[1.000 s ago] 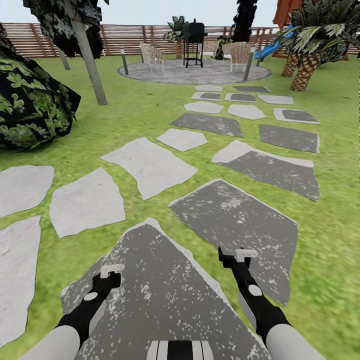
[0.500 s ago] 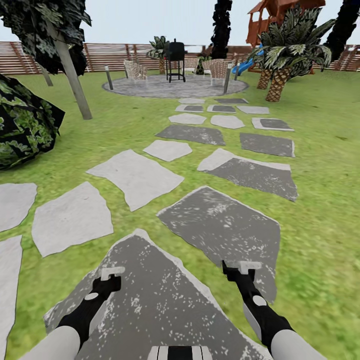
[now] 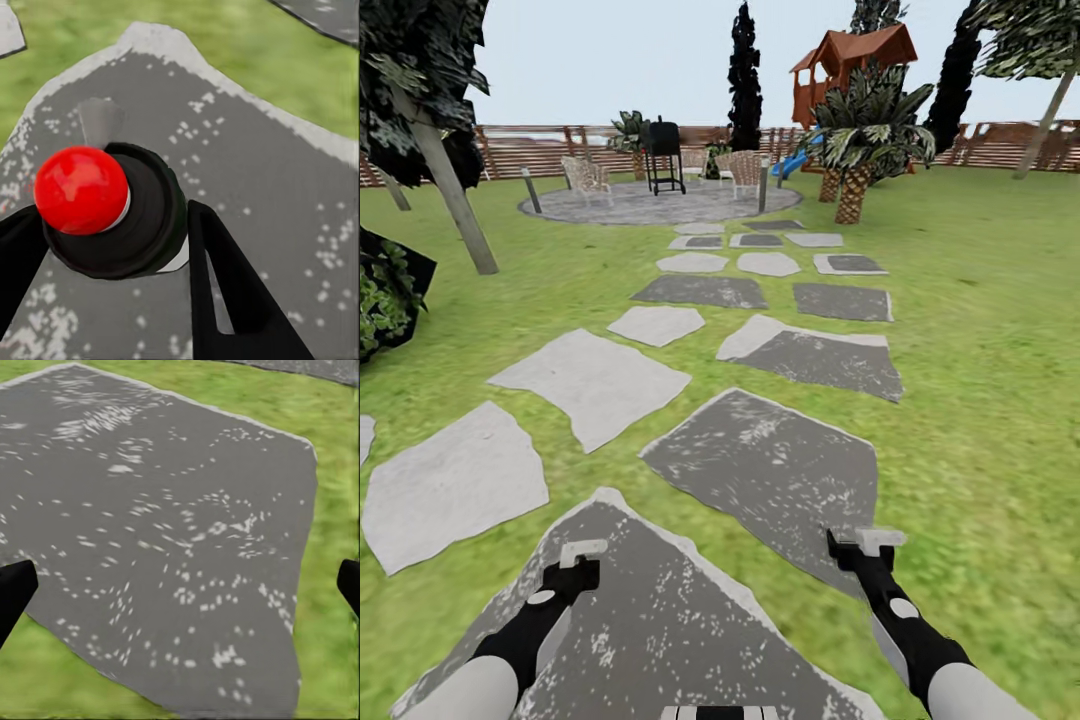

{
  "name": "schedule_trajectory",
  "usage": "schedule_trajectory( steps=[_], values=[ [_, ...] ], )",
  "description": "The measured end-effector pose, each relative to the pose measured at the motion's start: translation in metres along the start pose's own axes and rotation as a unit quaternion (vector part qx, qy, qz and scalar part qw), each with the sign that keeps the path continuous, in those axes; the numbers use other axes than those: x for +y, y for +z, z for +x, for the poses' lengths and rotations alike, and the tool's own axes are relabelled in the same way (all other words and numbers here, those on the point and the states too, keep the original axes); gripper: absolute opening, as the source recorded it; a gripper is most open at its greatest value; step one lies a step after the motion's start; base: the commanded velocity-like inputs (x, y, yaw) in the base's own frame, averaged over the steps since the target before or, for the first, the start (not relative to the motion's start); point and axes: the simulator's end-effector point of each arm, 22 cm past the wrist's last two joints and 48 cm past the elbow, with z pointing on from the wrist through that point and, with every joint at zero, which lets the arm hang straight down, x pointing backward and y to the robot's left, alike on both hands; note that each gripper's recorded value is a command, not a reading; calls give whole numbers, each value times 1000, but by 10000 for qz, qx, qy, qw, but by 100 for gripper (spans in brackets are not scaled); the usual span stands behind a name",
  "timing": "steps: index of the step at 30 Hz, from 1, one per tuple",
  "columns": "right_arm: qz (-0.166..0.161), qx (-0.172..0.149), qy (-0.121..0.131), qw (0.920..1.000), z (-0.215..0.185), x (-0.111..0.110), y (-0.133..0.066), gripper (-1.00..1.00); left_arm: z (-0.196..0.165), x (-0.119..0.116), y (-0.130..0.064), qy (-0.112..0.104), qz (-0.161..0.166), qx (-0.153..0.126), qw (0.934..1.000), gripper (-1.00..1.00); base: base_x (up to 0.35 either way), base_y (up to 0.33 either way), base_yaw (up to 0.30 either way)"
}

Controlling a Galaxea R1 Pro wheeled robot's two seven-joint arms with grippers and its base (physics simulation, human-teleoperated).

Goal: In the garden, pick up the pesticide atomizer on the floor and spray pesticide onto both trees until each tree trunk is fully covered.

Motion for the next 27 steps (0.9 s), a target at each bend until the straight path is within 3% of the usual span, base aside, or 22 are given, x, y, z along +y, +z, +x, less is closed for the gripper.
schedule_trajectory(
  steps=[27],
  values=[
    [3, 85, -8, 10000, -52, -3, -18, 100, -40, 6, -34, -13, -33, 90, 10000, -100, 0, 0, -296]
  ],
)
